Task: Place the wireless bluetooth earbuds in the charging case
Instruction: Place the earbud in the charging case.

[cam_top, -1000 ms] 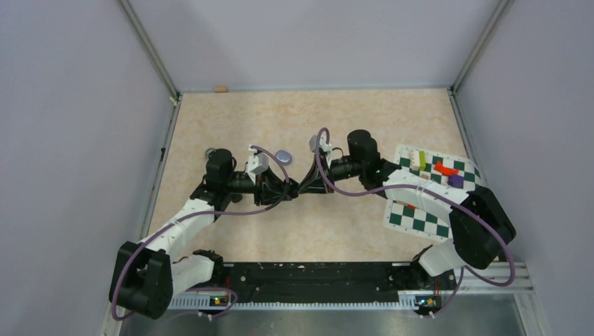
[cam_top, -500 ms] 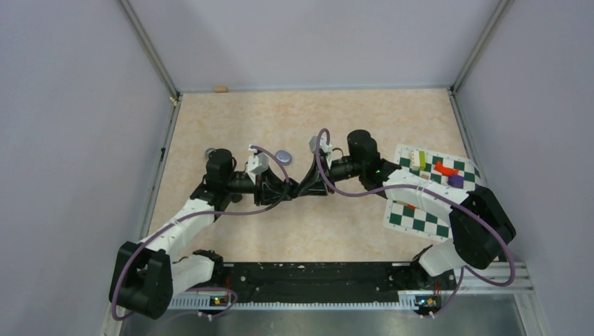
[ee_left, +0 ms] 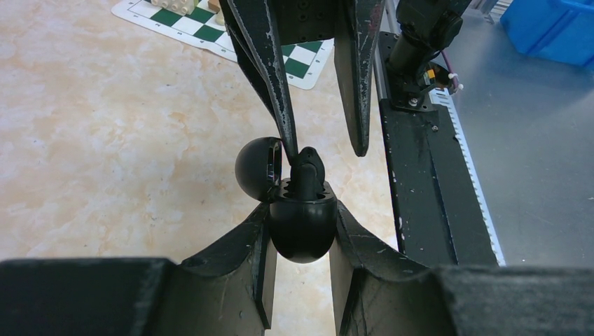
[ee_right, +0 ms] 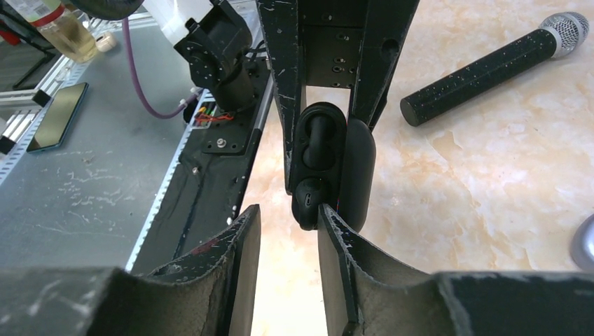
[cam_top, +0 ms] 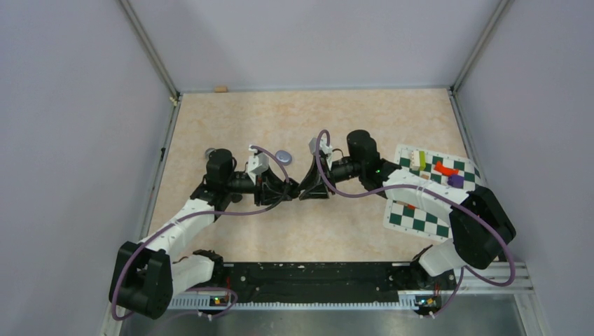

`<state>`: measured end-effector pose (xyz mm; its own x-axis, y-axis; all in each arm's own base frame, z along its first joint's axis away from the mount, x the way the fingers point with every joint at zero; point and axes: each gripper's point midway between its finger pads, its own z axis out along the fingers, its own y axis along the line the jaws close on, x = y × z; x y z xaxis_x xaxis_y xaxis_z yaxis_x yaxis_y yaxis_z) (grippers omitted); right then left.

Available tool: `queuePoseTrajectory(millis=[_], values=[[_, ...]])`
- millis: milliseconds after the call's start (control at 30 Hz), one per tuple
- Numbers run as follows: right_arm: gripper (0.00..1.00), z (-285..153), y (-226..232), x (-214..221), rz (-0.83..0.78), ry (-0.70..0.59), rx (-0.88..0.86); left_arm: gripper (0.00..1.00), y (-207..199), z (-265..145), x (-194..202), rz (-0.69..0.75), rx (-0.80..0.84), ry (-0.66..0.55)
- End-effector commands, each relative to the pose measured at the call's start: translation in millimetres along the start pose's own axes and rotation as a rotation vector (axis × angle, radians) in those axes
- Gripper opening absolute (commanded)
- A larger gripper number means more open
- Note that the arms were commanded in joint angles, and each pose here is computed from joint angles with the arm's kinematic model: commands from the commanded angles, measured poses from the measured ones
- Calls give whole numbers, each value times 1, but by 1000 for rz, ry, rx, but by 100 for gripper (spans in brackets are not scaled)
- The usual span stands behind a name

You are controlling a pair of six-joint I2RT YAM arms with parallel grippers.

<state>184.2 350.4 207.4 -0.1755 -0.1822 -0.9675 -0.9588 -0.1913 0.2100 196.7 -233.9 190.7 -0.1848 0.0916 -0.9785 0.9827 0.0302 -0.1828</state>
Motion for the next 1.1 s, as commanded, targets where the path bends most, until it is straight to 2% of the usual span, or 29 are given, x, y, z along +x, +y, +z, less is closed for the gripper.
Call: queuePoseTrajectory(millis=[0, 167, 367, 833, 1067], values=[[36, 8, 12, -20, -68, -25, -68, 0, 3, 1, -10, 60, -2, -14], [40, 5, 5, -31, -103, -29, -5, 0, 3, 1, -9, 66, -3, -12], [40, -2, 21, -44, -173, -37, -36, 0, 3, 1, -9, 62, -2, -10], [40, -5, 16, -44, -205, -21, 1, 0, 2, 0, -10, 66, -2, -12], [29, -4, -8, -43, -181, -25, 117, 0, 2, 0, -10, 68, -1, -11]])
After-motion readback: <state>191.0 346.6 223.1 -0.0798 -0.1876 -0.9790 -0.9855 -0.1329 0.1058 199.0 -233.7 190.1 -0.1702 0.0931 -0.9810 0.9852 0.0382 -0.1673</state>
